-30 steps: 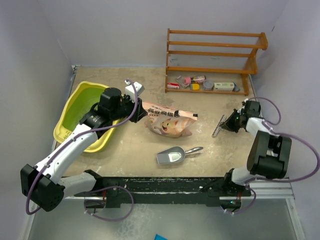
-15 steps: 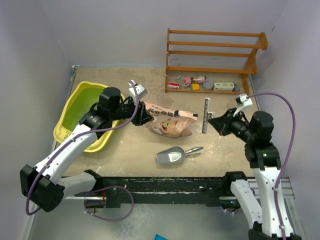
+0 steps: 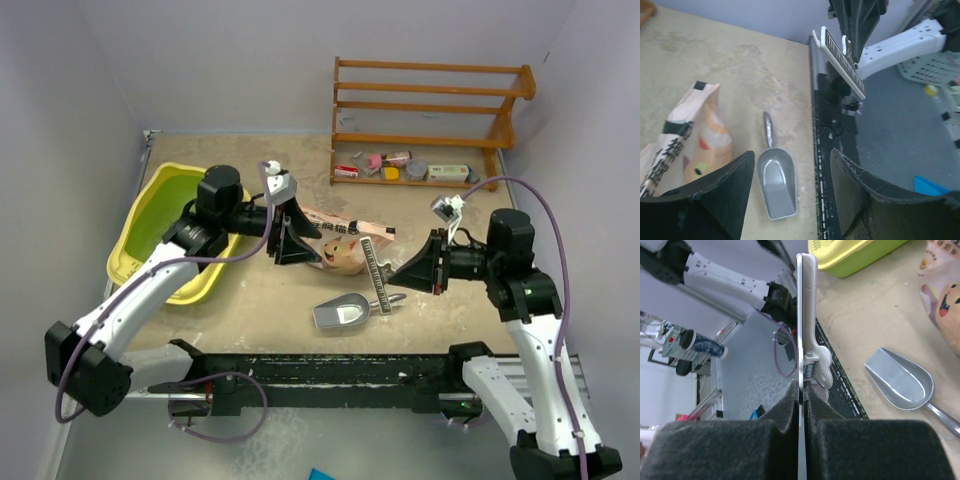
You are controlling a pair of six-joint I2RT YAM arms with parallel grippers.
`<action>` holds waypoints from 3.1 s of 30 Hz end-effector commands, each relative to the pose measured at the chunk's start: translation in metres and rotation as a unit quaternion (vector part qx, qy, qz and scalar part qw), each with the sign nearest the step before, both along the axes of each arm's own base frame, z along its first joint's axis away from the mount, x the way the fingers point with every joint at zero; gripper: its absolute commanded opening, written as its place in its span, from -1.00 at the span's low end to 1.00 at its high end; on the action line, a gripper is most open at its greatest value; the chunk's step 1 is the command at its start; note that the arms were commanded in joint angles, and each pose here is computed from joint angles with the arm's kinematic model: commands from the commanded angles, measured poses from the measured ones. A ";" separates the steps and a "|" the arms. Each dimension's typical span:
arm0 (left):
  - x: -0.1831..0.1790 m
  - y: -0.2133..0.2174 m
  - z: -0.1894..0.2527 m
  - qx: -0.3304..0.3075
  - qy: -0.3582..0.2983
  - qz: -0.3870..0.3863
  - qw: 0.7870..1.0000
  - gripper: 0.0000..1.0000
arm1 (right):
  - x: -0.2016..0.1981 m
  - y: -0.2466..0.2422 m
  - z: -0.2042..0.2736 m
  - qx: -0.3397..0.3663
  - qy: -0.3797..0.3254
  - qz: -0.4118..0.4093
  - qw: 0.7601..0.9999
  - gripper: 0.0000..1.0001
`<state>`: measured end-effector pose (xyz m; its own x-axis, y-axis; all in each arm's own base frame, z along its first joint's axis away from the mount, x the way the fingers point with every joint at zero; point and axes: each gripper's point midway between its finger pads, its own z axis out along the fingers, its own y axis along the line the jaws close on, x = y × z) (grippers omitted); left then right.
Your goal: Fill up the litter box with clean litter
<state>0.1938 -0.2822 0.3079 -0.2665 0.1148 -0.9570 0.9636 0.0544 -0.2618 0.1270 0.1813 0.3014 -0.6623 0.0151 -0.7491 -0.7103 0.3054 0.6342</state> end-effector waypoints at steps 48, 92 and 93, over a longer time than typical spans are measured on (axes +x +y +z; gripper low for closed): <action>-0.031 -0.014 -0.013 0.010 0.068 -0.154 0.986 0.02 | -0.002 0.064 -0.038 -0.142 -0.012 0.093 0.985 -1.00; -0.039 -0.013 -0.012 -0.006 0.086 -0.197 0.977 -1.00 | 0.017 0.057 -0.039 -0.187 -0.068 0.065 0.978 0.04; -0.040 -0.014 -0.012 -0.007 0.086 -0.199 0.976 -1.00 | 0.017 0.059 -0.039 -0.183 -0.071 0.071 0.978 0.02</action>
<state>0.1587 -0.2956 0.2774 -0.4270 0.2668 -0.8640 0.8382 -0.2416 -0.4889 0.1396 0.2307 0.2468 -0.6019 -0.3494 -0.7181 -0.7780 0.4594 0.4286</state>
